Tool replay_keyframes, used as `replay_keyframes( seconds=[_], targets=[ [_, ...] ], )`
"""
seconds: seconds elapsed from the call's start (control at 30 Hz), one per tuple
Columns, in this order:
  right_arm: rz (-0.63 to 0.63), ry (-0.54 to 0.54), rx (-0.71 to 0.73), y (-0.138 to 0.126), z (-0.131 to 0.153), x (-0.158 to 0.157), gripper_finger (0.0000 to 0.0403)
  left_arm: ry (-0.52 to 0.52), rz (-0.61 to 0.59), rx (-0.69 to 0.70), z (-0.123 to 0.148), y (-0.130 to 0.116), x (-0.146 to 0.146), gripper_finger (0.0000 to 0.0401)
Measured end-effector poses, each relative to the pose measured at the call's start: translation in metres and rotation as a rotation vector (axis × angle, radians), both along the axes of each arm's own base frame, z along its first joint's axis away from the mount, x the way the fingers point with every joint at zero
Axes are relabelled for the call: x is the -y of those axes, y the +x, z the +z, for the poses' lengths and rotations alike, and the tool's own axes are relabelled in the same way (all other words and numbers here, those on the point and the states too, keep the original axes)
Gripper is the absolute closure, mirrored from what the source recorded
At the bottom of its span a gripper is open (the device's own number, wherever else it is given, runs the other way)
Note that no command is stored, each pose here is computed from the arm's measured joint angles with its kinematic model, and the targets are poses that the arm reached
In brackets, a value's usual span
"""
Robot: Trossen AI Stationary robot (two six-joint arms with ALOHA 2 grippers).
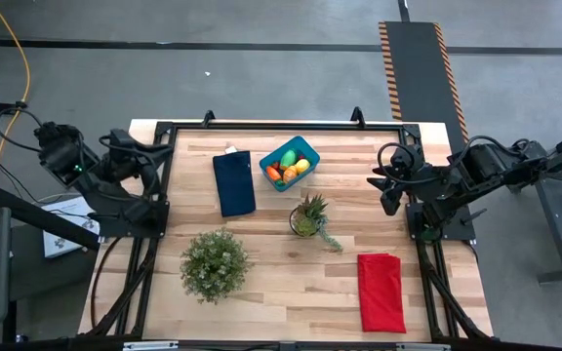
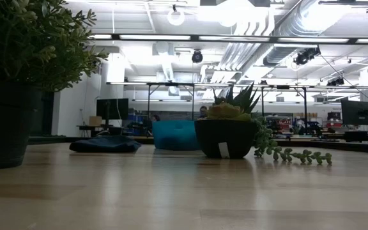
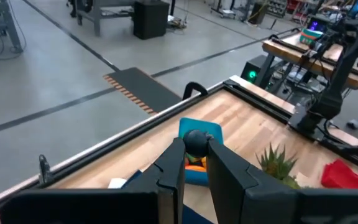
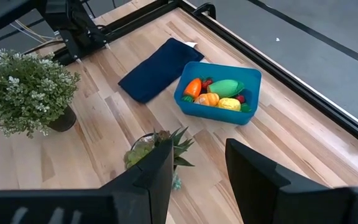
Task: Pick and placing Produce into tupperware
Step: Put the blue berry into the bin
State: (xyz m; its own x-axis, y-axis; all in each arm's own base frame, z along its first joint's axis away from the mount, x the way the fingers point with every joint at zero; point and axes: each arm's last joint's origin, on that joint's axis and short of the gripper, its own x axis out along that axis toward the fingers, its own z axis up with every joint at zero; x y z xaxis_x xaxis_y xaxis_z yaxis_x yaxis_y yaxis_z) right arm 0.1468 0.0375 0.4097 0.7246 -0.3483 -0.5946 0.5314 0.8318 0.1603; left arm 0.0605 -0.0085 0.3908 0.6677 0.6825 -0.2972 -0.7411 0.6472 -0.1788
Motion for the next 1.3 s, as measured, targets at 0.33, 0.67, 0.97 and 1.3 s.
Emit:
replay_keyframes(
  seconds=[0.33,0.67,0.97,1.3],
  targets=[
    [-0.011,-0.001,0.024,0.002,0.001,0.000,0.0263,0.057,0.017,0.069,0.007,-0.004,-0.004,0.0356],
    [-0.012,-0.003,0.035,0.002,0.002,0.000,0.0263,0.098,-0.019,0.068,0.014,0.003,0.001,0.0371],
    [-0.007,-0.022,0.030,0.002,0.002,0.000,0.0263,0.085,-0.025,0.082,0.016,0.004,0.002,0.0375],
    [0.000,-0.031,0.025,0.002,0.002,0.000,0.0263,0.087,-0.050,0.099,0.021,0.009,0.005,0.0374]
  ],
)
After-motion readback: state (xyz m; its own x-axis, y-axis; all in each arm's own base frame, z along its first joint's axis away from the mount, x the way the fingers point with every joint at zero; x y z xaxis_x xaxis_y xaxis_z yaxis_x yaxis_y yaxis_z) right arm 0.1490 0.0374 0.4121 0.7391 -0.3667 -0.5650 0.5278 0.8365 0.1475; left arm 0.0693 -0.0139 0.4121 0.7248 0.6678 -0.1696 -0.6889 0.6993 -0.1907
